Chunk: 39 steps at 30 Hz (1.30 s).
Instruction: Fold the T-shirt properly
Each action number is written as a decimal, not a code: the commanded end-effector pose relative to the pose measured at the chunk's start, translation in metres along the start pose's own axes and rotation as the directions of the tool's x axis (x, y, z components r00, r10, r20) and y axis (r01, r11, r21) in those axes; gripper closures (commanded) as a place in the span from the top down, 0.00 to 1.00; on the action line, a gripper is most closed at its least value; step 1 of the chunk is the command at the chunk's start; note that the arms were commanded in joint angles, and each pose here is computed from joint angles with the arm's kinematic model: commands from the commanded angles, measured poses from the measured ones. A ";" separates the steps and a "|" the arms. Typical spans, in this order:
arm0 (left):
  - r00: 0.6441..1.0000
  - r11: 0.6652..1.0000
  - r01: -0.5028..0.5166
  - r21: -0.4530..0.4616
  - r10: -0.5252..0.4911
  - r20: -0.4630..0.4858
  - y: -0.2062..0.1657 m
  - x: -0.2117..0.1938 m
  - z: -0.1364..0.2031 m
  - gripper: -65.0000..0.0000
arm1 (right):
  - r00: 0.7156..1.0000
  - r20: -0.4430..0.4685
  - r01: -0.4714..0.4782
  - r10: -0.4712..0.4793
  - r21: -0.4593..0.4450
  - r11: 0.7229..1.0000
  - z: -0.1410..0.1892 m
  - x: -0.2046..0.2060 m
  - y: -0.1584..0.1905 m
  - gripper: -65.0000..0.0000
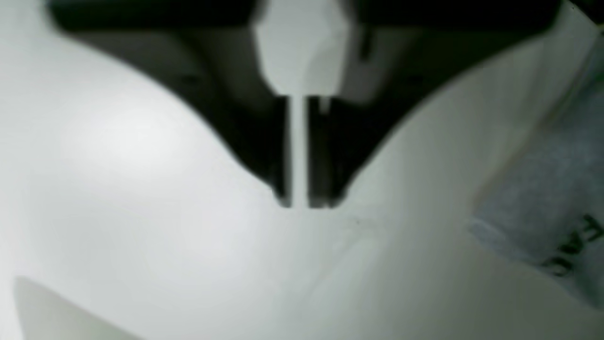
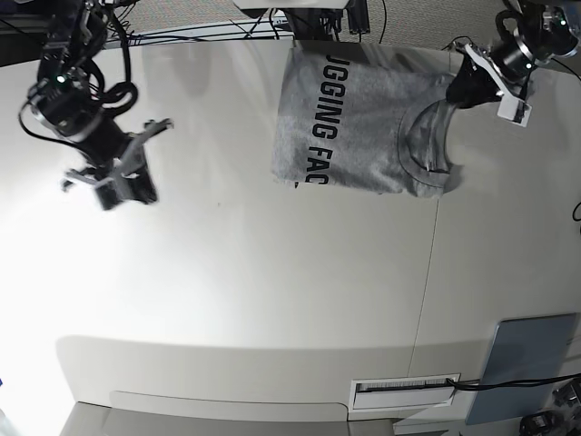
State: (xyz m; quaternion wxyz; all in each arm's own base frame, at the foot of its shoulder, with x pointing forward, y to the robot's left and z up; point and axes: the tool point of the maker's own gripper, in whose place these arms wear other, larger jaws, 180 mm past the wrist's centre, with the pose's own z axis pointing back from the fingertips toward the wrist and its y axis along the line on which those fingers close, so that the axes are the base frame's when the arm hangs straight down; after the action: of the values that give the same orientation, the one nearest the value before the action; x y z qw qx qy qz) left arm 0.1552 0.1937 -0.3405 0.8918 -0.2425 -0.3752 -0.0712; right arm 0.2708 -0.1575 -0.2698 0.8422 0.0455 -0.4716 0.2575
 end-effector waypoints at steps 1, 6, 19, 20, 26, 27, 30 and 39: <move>1.000 1.000 0.005 -0.024 -0.005 0.017 -0.005 0.006 0.003 0.00 | 0.999 0.041 -0.036 0.036 0.009 0.999 -0.002 0.014 0.005 0.00; 0.995 0.996 -0.004 -0.090 -0.005 -0.099 -0.024 -0.019 -0.007 0.00 | 0.995 0.015 -0.096 0.095 0.078 0.992 -0.034 0.014 0.041 0.00; 0.944 0.983 0.098 -0.154 -0.141 -0.298 -0.052 -0.071 -0.033 0.00 | 0.994 -0.039 -0.088 0.102 0.271 0.959 -0.125 0.016 0.128 0.00; 0.946 0.984 0.100 -0.146 -0.140 -0.294 -0.050 -0.072 -0.034 0.00 | 0.993 -0.045 -0.088 0.105 0.285 0.955 -0.131 0.016 0.135 0.00; 0.966 0.992 0.095 -0.077 -0.110 -0.233 -0.033 -0.066 -0.041 0.00 | 0.979 -0.094 -0.141 0.180 0.321 0.936 -0.149 0.005 0.156 0.00; 0.967 0.993 0.101 -0.069 -0.114 -0.227 -0.030 -0.065 -0.043 0.00 | 0.976 -0.103 -0.150 0.191 0.314 0.938 -0.149 0.002 0.155 0.00; 0.972 0.992 0.111 -0.052 -0.119 -0.201 -0.022 -0.059 -0.050 0.00 | 0.972 -0.140 -0.144 0.191 0.289 0.946 -0.149 -0.005 0.145 0.00; 0.992 0.996 0.086 0.014 -0.085 -0.091 0.015 -0.008 -0.087 0.00 | 0.933 -0.234 -0.218 0.275 0.242 0.945 -0.133 -0.043 0.104 0.00</move>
State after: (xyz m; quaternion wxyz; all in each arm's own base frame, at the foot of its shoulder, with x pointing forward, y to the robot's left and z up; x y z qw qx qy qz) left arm 0.2029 0.1617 -0.4130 0.9131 -0.2147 -0.3271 -0.1145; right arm 0.2959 -0.0516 -0.4106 0.8592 0.0311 -0.2977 0.4150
